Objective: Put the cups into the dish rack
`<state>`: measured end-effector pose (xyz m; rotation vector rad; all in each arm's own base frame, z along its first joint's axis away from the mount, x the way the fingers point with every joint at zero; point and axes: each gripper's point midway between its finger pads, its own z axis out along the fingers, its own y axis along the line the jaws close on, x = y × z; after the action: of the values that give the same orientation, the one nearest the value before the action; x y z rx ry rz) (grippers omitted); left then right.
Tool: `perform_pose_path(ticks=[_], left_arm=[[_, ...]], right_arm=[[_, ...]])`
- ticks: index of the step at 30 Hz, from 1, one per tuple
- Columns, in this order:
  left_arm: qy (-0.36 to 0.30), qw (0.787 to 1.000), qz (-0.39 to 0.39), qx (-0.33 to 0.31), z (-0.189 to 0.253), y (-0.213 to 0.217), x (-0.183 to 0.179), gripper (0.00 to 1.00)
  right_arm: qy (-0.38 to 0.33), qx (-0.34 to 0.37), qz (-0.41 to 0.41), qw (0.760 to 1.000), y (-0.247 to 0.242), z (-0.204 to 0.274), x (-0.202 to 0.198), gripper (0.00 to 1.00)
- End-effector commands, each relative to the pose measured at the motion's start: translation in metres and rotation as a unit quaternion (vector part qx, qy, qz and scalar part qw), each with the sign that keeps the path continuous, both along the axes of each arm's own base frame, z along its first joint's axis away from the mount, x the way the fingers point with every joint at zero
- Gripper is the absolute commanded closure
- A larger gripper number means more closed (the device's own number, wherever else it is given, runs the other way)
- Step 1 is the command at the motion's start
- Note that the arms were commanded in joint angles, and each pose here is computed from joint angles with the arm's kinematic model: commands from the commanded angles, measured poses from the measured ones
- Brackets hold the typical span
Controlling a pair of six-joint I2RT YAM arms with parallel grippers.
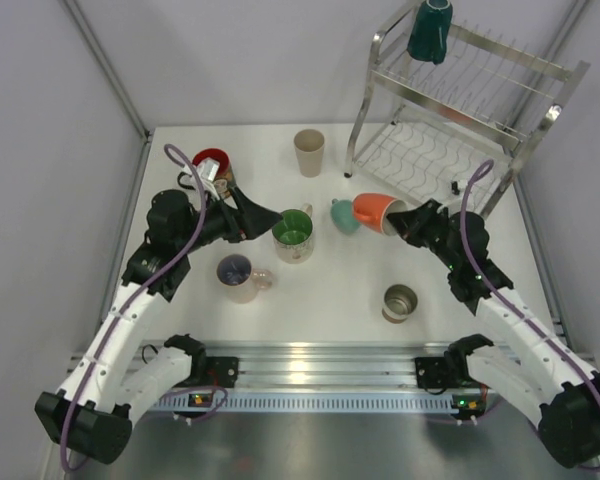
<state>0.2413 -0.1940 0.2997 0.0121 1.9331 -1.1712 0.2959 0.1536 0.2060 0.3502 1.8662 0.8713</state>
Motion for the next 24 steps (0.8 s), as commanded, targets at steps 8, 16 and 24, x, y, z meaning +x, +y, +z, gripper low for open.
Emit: perform_pose_path(ticks=[8, 16, 24], left_arm=[[-0.001, 0.988, -0.13, -0.085, 0.04, -0.046, -0.004, 0.13], [0.015, 0.974, -0.195, -0.116, 0.051, -0.082, -0.014, 0.14], [0.019, 0.969, -0.212, -0.126, 0.054, -0.097, -0.015, 0.17]], right_arm=[[-0.288, 0.04, 0.127, 0.948, 0.06, 0.132, -0.029, 1.0], [-0.369, 0.01, 0.157, 0.916, 0.077, 0.154, -0.045, 1.0], [-0.381, 0.005, 0.164, 0.91, 0.081, 0.158, -0.048, 1.0]])
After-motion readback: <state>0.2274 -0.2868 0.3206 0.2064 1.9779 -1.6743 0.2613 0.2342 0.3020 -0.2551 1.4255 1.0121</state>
